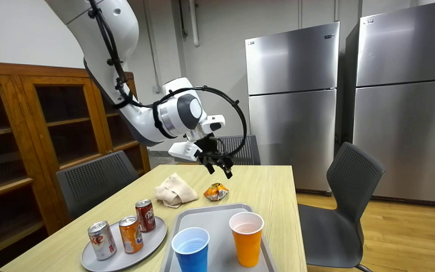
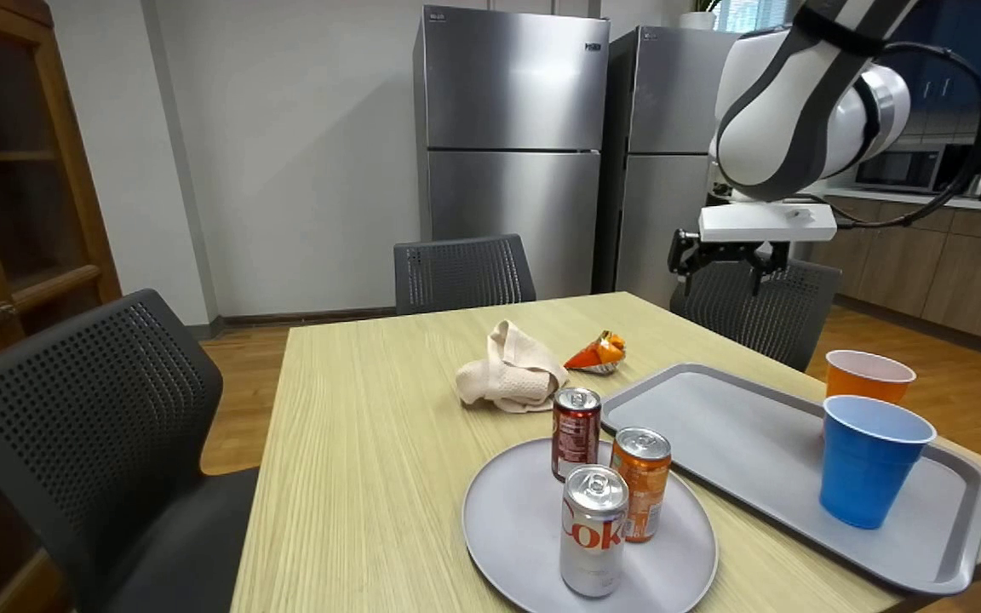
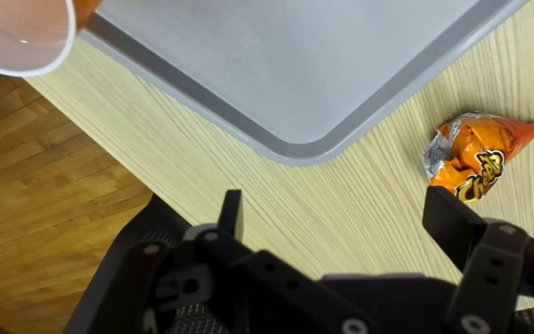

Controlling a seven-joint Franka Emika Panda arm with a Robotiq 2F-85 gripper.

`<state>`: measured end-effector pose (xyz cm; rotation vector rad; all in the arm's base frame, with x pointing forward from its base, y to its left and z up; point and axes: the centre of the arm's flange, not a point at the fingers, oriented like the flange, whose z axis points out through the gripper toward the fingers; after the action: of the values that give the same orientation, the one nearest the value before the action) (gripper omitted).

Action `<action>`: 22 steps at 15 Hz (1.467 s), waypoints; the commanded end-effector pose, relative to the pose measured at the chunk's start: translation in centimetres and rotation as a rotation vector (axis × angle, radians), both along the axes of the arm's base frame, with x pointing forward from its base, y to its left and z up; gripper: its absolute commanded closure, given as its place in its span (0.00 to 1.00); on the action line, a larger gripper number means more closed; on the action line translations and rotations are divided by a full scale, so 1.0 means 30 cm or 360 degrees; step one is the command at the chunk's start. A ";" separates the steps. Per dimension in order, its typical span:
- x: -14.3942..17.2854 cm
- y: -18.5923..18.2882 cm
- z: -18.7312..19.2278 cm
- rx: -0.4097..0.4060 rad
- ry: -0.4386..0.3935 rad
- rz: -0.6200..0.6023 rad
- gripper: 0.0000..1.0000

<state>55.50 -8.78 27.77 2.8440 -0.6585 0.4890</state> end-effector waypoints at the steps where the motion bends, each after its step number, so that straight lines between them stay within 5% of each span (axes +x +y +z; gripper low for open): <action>1: -0.115 0.018 0.068 -0.0023 0.0038 -0.0043 0.00; 12: -0.280 0.005 0.045 -0.0051 0.0111 -0.0306 0.00; 22: -0.370 -0.150 -0.032 -0.0015 0.0194 -0.0464 0.00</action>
<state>45.58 -12.59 26.44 2.6983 -0.9857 0.2791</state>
